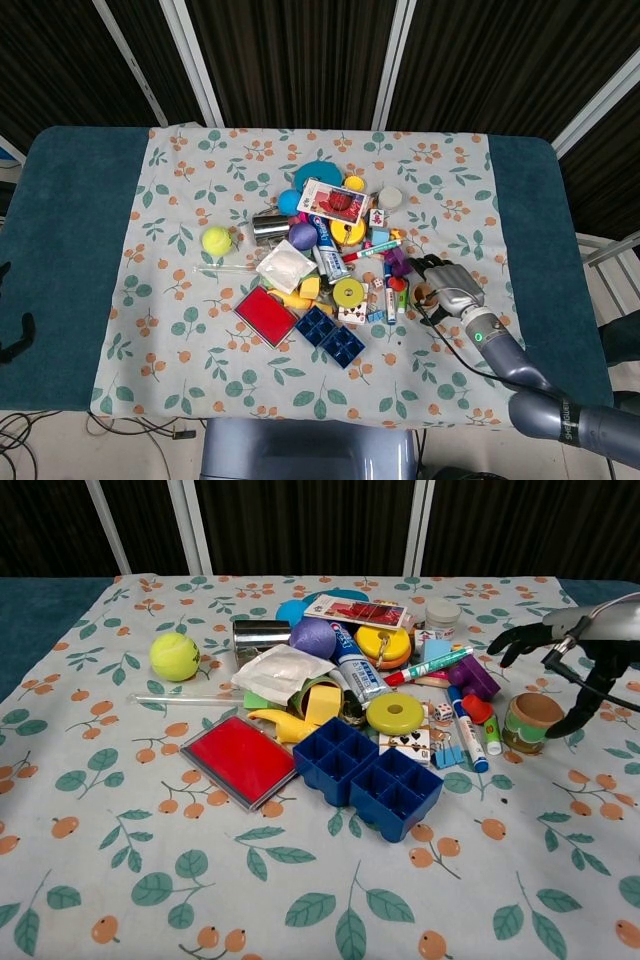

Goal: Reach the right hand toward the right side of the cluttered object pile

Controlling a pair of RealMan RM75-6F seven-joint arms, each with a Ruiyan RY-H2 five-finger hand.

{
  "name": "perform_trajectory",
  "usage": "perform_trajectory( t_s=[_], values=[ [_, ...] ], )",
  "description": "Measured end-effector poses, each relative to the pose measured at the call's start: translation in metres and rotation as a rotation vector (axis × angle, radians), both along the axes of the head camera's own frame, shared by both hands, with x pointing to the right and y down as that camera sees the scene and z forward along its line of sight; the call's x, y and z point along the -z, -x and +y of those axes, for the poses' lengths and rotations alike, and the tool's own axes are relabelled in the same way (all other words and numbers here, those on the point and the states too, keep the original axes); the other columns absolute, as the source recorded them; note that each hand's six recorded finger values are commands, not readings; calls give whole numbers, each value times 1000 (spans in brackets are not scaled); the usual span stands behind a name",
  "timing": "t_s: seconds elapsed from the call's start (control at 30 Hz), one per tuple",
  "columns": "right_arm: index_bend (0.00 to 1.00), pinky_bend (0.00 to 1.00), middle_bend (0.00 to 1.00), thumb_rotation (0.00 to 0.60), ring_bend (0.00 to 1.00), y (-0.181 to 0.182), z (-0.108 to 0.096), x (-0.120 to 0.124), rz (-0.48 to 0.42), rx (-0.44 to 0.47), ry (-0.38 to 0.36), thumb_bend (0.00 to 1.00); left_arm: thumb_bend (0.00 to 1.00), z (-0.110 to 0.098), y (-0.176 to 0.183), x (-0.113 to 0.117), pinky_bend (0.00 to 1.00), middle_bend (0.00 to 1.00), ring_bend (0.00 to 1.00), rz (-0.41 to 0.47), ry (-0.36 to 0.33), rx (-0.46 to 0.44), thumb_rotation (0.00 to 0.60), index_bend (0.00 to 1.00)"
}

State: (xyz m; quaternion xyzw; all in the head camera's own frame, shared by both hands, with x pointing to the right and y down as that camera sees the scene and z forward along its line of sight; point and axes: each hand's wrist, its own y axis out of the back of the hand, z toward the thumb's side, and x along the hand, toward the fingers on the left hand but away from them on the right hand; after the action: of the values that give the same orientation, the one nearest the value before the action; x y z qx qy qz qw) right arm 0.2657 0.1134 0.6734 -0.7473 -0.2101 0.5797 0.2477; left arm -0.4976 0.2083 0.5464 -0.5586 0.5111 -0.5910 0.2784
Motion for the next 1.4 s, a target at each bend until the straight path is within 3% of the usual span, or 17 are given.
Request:
perform_trajectory(
  t_s=[0.3, 0.5, 0.83, 1.07, 1.4],
  values=[
    [157, 189, 225, 600, 164, -2, 4, -15, 53, 0, -11, 148, 509, 0, 1, 0, 9, 0, 0, 3, 2, 2, 600, 31],
    [227, 193, 299, 600, 252, -10, 6, -18, 83, -7, -31, 182, 509, 0, 0, -1, 22, 0, 0, 2, 7, 1, 600, 31],
    [285, 229, 368, 600, 322, -10, 9, -24, 63, -18, -37, 263, 509, 0, 0, -1, 24, 0, 0, 1, 8, 2, 600, 31],
    [377, 299, 466, 600, 427, -8, 7, -24, 46, -32, -68, 395, 509, 0, 1, -1, 24, 0, 0, 2, 8, 4, 600, 31],
    [380, 299, 461, 600, 426, -9, -1, -9, -8, -77, -129, 399, 509, -1, 1, 0, 24, 0, 0, 2, 6, 3, 600, 31]
  ],
)
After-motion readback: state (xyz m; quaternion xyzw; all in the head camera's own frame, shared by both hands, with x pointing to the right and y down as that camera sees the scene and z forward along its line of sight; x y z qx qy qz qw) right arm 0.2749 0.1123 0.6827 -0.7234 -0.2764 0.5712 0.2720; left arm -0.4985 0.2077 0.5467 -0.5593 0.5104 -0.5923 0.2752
